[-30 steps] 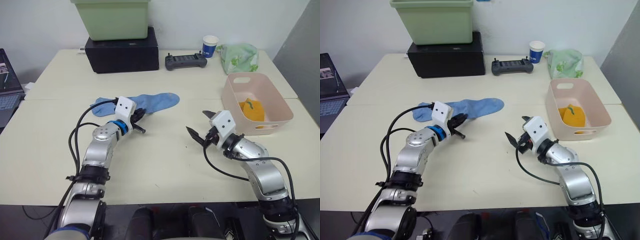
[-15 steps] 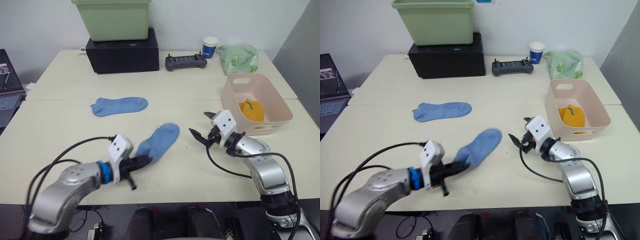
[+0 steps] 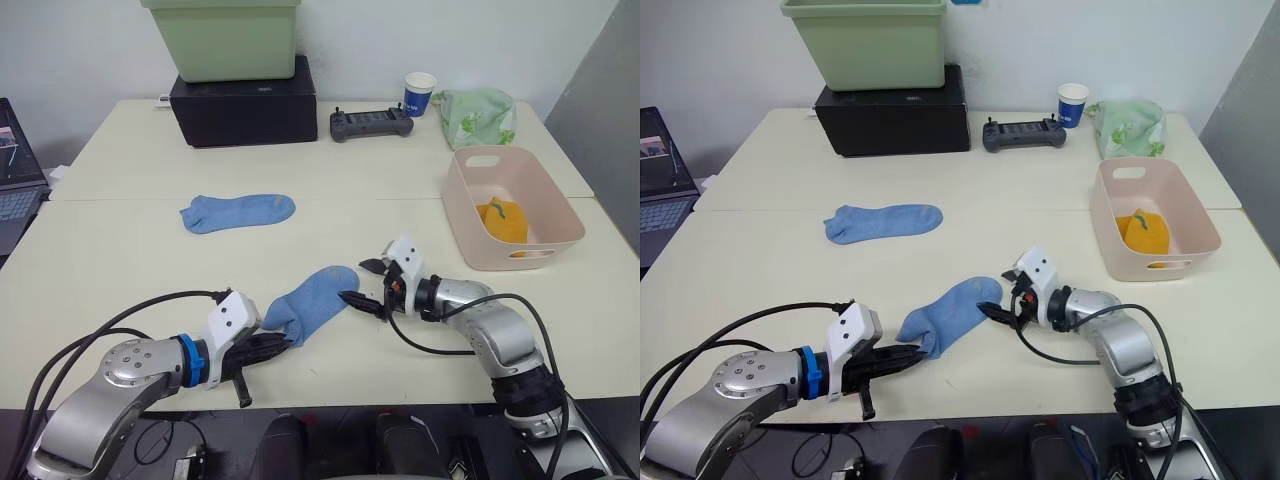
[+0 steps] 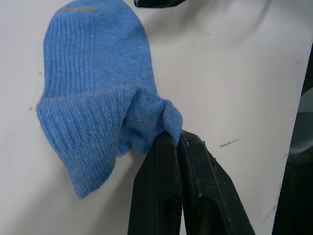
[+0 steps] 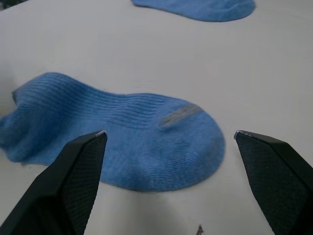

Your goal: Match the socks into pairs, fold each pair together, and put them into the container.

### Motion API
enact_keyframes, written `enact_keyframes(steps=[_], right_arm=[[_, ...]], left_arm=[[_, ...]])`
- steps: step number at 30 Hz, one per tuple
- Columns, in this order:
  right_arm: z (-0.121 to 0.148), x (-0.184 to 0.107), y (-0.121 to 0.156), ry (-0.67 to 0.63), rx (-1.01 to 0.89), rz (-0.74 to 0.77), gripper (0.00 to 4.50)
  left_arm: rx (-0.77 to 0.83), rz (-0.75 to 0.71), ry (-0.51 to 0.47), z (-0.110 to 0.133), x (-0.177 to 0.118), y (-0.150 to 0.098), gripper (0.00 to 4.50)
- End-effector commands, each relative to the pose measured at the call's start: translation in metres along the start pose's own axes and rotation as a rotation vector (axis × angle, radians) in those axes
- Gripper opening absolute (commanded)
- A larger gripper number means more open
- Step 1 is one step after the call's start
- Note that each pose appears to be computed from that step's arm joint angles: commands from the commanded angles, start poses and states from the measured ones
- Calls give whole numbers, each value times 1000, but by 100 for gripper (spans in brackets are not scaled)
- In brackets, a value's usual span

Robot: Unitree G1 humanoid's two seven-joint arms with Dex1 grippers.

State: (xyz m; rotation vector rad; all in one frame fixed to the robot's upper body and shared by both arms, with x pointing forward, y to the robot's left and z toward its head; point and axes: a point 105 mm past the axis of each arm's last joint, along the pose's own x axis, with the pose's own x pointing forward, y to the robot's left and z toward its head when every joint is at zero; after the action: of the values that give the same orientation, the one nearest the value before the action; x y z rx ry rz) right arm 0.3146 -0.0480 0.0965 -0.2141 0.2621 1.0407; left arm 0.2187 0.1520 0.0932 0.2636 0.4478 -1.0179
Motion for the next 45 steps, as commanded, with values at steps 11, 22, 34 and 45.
enact_keyframes(steps=[11,22,34,45], right_arm=[[2,3,8,-4,-130,-8,61],[27,-1,-11,-77,-163,-67,2],[30,30,-20,-34,-215,82,0],[44,8,-25,-140,-136,29,219]], left_arm=[[34,19,-25,4,0,2,0],[-34,-91,-92,23,22,-15,0],[-69,-159,-187,47,78,-18,23],[-75,-259,-174,49,41,-26,354]])
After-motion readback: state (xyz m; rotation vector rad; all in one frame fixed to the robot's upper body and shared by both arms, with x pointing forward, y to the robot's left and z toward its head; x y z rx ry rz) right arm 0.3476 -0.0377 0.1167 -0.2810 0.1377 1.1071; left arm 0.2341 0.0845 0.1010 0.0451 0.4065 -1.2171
